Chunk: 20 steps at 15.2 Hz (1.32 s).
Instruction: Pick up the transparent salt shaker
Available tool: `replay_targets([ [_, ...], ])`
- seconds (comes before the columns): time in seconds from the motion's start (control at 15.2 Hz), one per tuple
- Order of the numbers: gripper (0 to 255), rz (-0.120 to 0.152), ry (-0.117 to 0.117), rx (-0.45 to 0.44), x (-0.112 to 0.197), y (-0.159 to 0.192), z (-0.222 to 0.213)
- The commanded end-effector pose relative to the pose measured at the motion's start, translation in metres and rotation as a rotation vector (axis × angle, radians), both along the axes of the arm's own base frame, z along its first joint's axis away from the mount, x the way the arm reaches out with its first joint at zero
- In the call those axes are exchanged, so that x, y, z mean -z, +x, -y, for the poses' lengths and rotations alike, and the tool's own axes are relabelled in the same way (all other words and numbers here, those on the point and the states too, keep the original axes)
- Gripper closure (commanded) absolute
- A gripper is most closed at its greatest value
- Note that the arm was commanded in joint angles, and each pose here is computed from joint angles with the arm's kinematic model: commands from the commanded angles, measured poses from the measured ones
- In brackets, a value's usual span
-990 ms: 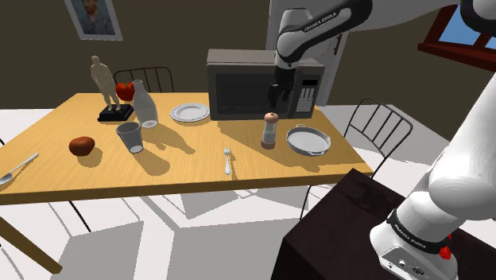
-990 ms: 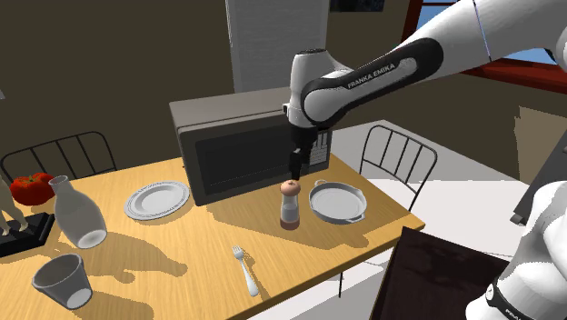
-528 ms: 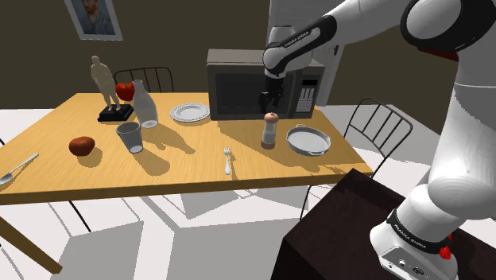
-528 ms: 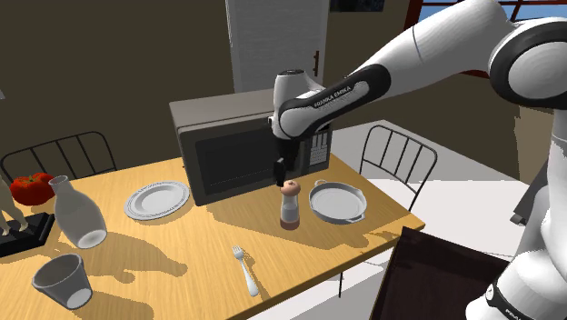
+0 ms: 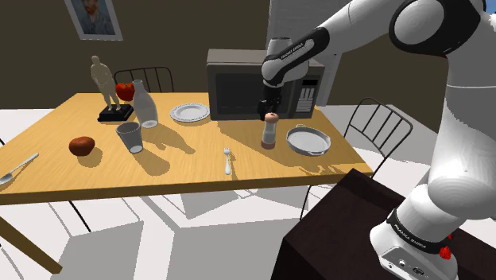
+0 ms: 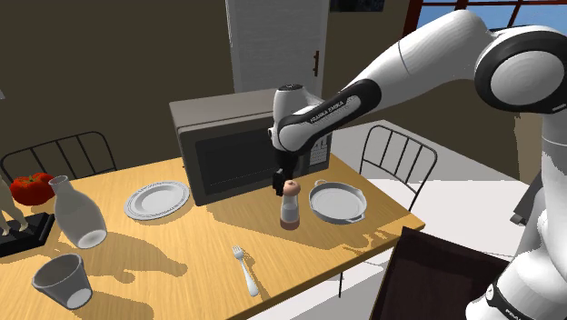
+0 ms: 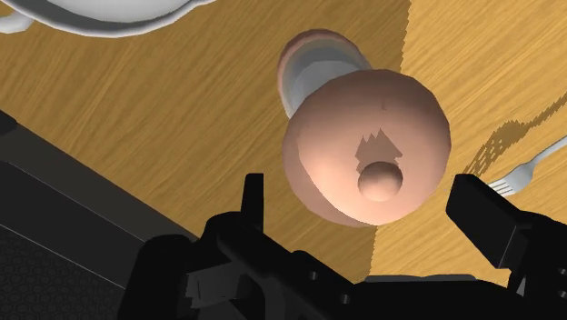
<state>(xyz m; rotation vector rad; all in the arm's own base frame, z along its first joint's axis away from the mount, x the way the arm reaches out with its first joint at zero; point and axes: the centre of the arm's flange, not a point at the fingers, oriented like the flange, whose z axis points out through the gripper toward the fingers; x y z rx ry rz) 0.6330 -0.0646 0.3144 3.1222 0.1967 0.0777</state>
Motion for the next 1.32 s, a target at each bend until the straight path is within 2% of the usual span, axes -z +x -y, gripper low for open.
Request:
replay_targets([
  [0.0,255,0.001,0.0,0.0,0.002,0.0,0.0],
  [0.59,255,0.001,0.0,0.0,0.002,0.0,0.001],
  [1.25,255,0.001,0.0,0.0,-0.051,0.0,0.001],
])
